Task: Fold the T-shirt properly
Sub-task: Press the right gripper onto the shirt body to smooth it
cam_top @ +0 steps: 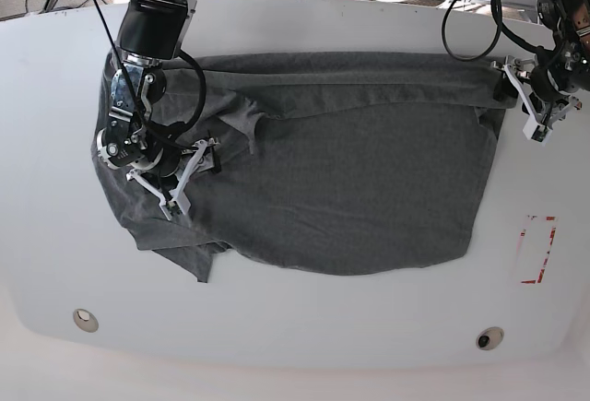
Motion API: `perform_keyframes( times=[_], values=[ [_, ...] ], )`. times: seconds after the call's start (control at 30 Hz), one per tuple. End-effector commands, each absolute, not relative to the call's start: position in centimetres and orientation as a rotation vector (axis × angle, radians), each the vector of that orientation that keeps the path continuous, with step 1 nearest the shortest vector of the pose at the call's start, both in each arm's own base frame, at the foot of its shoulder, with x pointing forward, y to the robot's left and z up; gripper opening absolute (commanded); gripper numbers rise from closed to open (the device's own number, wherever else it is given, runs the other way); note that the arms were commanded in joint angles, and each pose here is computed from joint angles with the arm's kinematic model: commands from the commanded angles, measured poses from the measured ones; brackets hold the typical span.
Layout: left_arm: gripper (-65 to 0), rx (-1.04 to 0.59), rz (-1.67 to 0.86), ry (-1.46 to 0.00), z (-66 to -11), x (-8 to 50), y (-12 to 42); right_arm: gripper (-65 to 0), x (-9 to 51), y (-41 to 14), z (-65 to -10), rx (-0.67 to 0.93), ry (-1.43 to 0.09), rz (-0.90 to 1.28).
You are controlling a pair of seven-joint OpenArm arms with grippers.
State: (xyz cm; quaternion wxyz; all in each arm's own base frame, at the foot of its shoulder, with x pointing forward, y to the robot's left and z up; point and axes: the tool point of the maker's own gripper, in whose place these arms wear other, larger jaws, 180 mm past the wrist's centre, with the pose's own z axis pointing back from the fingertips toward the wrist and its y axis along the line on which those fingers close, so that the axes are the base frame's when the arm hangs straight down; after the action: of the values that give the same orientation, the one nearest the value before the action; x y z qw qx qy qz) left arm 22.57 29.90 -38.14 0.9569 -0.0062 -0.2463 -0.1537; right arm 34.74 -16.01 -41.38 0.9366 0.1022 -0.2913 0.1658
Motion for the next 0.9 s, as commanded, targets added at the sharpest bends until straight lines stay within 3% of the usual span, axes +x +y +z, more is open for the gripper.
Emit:
perform_keyframes(
  times=[0.0,0.37,0.87],
  values=[
    [-29.9,0.005,-0.324,-0.539,-37.0,23.4,30.4,-29.5,36.1,-16.2,-39.9,0.208,-0.653,0.337],
    [-29.9,0.005,-0.323,-0.538,-37.0,23.4,30.4,-65.0,36.5,-16.4,-38.8,0.188,-0.683,0.347],
    [-29.9,0.002,-0.328,-0.536,-37.1,23.4,30.2,-64.4,38.1,-17.0,-35.8,0.141,-0.753,0.368]
  ],
)
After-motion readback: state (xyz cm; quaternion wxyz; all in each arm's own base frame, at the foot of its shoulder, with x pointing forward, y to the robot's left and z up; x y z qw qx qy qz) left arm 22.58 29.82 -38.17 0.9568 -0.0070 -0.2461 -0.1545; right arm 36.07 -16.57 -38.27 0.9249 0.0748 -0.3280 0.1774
